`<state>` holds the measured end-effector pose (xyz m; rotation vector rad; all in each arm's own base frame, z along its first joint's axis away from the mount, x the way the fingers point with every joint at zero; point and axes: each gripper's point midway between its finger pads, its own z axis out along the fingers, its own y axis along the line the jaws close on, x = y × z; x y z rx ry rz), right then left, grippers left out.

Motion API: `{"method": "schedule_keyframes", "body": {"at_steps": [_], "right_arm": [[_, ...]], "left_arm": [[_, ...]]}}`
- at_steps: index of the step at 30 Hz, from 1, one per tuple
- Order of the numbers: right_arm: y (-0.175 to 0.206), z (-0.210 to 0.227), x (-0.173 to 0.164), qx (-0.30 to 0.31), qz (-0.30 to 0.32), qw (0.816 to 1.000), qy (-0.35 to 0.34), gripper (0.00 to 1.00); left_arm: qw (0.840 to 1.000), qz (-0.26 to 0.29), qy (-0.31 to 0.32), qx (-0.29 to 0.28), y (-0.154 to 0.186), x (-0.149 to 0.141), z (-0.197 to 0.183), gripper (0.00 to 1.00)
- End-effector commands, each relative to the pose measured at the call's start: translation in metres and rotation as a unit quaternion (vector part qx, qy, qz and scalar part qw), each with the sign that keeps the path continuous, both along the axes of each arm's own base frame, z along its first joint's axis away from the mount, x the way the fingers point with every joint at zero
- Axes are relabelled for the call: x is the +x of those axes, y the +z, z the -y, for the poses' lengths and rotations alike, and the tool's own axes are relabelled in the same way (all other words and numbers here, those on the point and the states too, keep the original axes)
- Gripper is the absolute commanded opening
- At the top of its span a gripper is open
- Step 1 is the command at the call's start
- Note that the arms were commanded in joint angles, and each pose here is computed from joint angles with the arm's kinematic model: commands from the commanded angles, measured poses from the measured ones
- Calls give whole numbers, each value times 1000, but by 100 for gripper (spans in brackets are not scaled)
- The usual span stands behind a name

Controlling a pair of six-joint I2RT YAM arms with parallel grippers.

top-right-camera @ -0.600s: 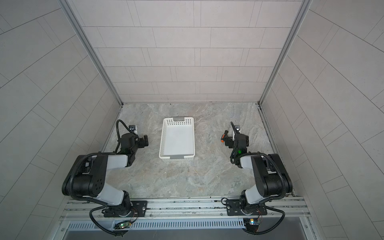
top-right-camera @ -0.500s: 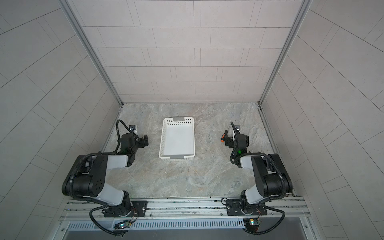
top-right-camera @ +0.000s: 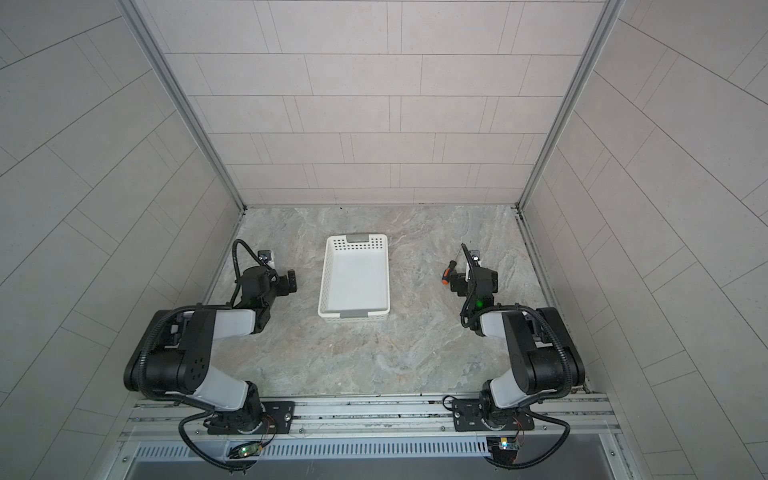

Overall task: Put the screwdriver in the bin
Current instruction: Pick up the screwdriver from the top-right of the table.

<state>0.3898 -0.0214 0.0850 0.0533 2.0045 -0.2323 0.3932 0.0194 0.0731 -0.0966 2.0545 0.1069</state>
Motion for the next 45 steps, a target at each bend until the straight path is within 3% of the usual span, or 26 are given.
{"method": "schedule_keyframes", "body": {"at_steps": [1, 14, 21, 25, 29, 34, 38, 41, 45], "right_arm": [[3, 1, 0, -2, 5, 1000, -4, 100], [5, 6, 0, -12, 4, 1000, -26, 100], [16, 7, -10, -12, 29, 999, -32, 100], [35, -35, -19, -8, 23, 994, 102, 100], [53, -35, -17, -5, 24, 995, 95, 100], [80, -25, -18, 15, 59, 997, 54, 100], [112, -32, -26, 36, 96, 993, 64, 100], [136, -46, -30, 55, 116, 989, 79, 100], [150, -64, -31, 61, 87, 990, 94, 100]], "left_arm": [[1000, 14, -8, 4, 9, 5, 3, 100], [1000, 18, -14, 11, 12, 4, 7, 100], [999, 16, 43, 17, 35, -5, -9, 100], [996, -12, 82, 27, 55, -12, -22, 100], [998, 4, 69, -5, 74, -17, -14, 100], [995, 67, 66, -31, 127, -36, -10, 100], [989, 111, 60, -71, 161, -51, -5, 100], [986, 108, 66, -110, 165, -55, -1, 100], [989, 74, 45, -122, 158, -44, 9, 100]]}}
